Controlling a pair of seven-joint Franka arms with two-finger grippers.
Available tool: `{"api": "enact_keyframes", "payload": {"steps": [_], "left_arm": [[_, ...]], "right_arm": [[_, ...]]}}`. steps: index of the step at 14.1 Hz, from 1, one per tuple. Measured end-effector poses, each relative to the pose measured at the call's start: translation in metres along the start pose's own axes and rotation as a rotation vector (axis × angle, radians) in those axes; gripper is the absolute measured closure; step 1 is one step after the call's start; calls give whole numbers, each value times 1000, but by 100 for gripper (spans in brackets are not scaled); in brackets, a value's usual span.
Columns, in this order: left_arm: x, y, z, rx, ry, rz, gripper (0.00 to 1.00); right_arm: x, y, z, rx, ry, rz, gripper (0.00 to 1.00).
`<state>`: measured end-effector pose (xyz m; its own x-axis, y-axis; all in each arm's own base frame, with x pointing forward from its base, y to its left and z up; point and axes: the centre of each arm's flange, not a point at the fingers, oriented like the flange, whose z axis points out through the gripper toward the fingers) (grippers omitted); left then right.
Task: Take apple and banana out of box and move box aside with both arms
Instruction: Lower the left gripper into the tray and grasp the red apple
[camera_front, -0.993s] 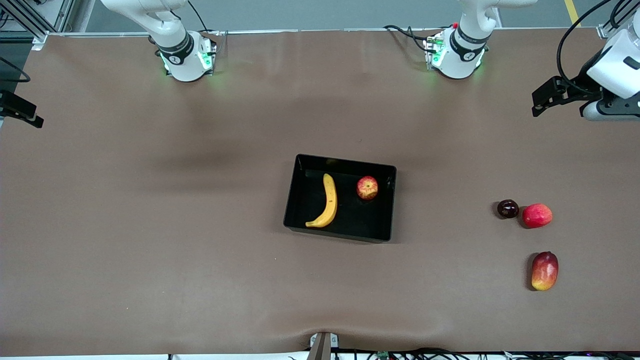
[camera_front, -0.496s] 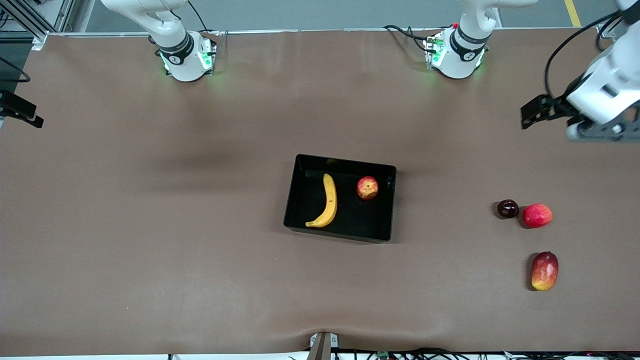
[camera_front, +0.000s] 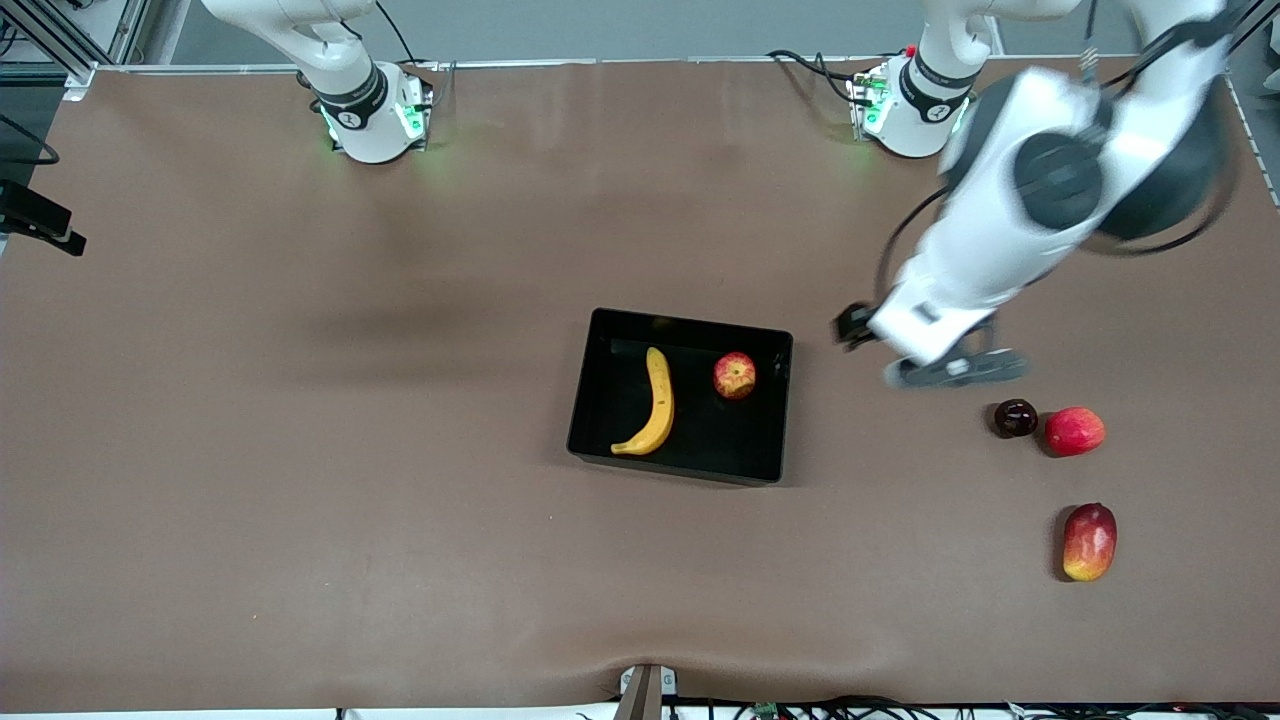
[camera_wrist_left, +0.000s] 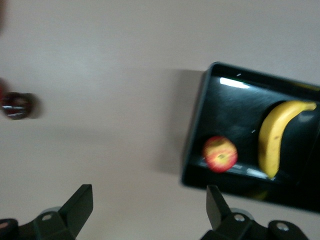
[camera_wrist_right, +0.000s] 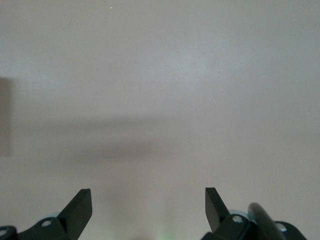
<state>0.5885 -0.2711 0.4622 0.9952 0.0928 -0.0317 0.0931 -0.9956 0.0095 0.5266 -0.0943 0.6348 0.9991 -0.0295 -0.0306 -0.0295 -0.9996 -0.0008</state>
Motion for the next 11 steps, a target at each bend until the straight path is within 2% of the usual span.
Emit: {"api": "enact_keyframes", "payload": {"steps": [5,9,11], "left_arm": [[-20,98,102,-31,-5,-117,0],[-18,109,164,-16,-38,-143,0],[-18,108,187,22,-45,-168,0]], "right_arm": [[0,0,0,0,0,0,0],[0,0,0,0,0,1,0],[0,2,0,0,0,4,0]]}}
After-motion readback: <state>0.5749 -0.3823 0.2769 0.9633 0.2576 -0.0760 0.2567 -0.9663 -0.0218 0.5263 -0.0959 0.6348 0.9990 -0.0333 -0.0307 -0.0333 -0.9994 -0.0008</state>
